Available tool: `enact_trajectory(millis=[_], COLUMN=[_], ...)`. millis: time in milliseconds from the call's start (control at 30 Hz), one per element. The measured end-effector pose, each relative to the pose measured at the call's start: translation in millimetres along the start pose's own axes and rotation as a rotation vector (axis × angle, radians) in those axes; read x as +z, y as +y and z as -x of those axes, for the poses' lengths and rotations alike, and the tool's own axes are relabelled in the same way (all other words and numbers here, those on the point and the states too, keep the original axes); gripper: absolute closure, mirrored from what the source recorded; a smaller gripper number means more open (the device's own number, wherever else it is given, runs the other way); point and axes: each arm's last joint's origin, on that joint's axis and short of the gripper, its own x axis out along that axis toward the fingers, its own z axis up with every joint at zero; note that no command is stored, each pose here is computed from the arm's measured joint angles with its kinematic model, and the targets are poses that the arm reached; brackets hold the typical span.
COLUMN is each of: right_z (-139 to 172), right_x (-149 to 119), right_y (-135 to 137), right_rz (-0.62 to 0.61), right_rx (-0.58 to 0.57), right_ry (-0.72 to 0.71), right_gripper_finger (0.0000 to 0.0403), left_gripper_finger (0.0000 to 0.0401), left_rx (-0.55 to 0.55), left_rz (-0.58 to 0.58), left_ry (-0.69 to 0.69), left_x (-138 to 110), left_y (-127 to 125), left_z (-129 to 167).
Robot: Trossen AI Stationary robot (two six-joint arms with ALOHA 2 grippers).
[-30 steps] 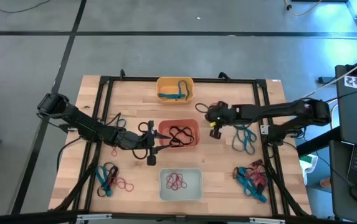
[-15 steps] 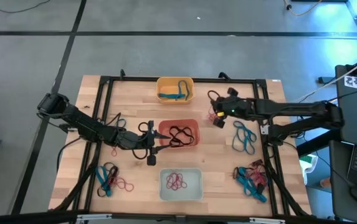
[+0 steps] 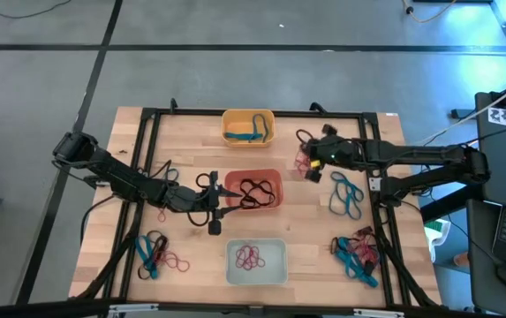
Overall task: Sort rubber bands into baskets
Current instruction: Put the black rubber band in the orange bin
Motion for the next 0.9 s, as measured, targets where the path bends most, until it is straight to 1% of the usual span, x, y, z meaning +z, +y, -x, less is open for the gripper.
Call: enact_trajectory(millis=[67, 100, 167, 233, 400, 433, 500, 567, 767, 900], right_z=[0.2, 0.3, 0.3, 0.1, 0.5, 0.7, 0.8, 0.6, -0.1, 0.2], right_x=[2.2, 3.2, 4.5, 4.3, 0.8, 0.0, -1.3, -1.2, 1.6, 6.0], right_y=[2.9, 3.6, 3.2, 1.2, -5.6, -6.4, -6.9, -6.1, -1.0, 1.1], right_rz=[-0.001, -0.003, -0.008, -0.013, -0.017, -0.024, -0.029, -0.031, -0.062, -0.091], right_rx=[0.102, 0.123, 0.116, 0.050, -0.191, -0.221, -0.241, -0.213, -0.031, 0.047], right_ry=[-0.028, -0.040, -0.052, -0.046, 0.001, 0.010, 0.022, 0.021, -0.015, -0.061], right_gripper_finger=[0.0384, 0.0384, 0.0384, 0.0384, 0.0384, 0.0384, 0.0384, 0.0384, 0.0384, 0.0384], left_gripper_finger=[0.0258, 0.0258, 0.0258, 0.0258, 0.0258, 0.0258, 0.0258, 0.0258, 0.0258, 0.0258], left_rx=[0.000, 0.000, 0.000, 0.000, 0.000, 0.000, 0.000, 0.000, 0.000, 0.000], left_rz=[0.000, 0.000, 0.000, 0.002, 0.002, 0.003, 0.003, 0.003, 0.004, 0.004], left_ry=[0.000, 0.000, 0.000, 0.000, 0.000, 0.000, 0.000, 0.000, 0.000, -0.001], left_x=[0.0, 0.0, 0.1, 0.0, 0.0, 0.1, 0.0, 0.1, 0.1, 0.1], left_y=[0.0, 0.0, 0.0, 0.0, 0.0, 0.1, 0.0, 0.0, 0.0, 0.1], left_z=[0.0, 0.0, 0.0, 0.0, 0.0, 0.0, 0.0, 0.0, 0.0, 0.0])
